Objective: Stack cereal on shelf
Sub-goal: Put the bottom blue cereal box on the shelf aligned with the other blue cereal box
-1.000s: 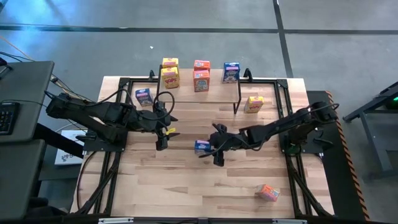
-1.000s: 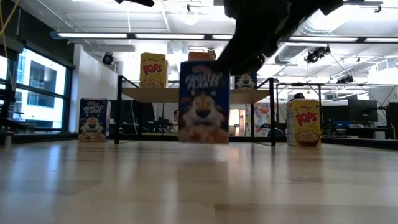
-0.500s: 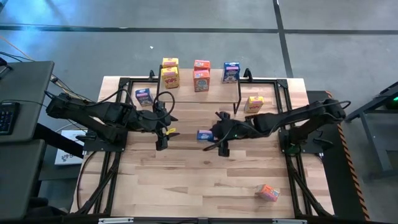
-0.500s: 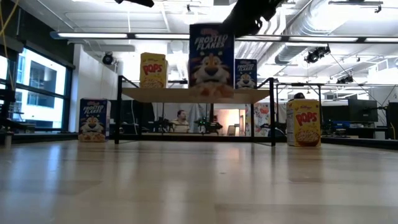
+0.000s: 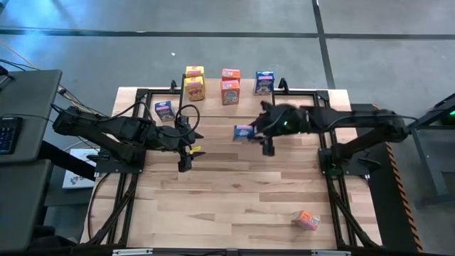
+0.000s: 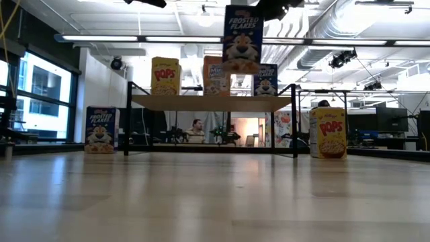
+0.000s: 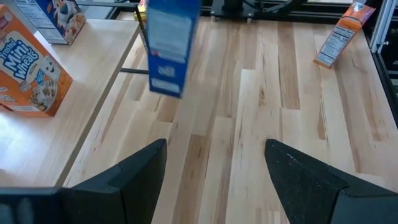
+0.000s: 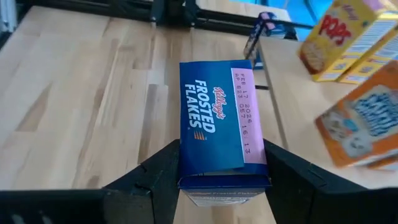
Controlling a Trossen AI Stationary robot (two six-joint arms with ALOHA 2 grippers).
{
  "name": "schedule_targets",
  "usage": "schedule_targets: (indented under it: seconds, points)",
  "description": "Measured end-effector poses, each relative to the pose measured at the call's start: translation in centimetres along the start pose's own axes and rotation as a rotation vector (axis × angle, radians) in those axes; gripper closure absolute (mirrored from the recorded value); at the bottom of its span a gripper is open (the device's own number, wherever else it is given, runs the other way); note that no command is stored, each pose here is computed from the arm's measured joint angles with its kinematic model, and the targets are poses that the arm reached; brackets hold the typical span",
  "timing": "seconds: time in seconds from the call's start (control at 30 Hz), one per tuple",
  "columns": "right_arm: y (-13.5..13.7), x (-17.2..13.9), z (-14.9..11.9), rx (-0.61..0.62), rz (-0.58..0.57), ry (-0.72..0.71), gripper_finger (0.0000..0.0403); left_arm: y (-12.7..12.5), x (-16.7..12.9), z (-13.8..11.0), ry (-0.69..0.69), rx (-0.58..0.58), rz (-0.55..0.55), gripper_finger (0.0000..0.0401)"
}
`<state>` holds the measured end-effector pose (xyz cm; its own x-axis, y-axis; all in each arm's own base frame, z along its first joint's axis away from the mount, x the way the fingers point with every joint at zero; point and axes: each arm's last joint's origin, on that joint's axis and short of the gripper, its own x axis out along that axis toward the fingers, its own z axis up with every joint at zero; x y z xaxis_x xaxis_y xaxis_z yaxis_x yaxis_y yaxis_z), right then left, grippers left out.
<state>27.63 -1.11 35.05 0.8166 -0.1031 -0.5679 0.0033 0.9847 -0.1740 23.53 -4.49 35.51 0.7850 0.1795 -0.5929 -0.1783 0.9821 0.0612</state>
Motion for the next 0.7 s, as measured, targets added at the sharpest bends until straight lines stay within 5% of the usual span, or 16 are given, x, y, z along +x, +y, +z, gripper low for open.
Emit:
schedule_targets:
  seconds: [0.7]
  points:
    - [-11.2,-4.3,-4.2,0.0,-0.062,0.033,0.0214,0.1,0.0,0.0,-0.002,-0.003,0.003,0.0137]
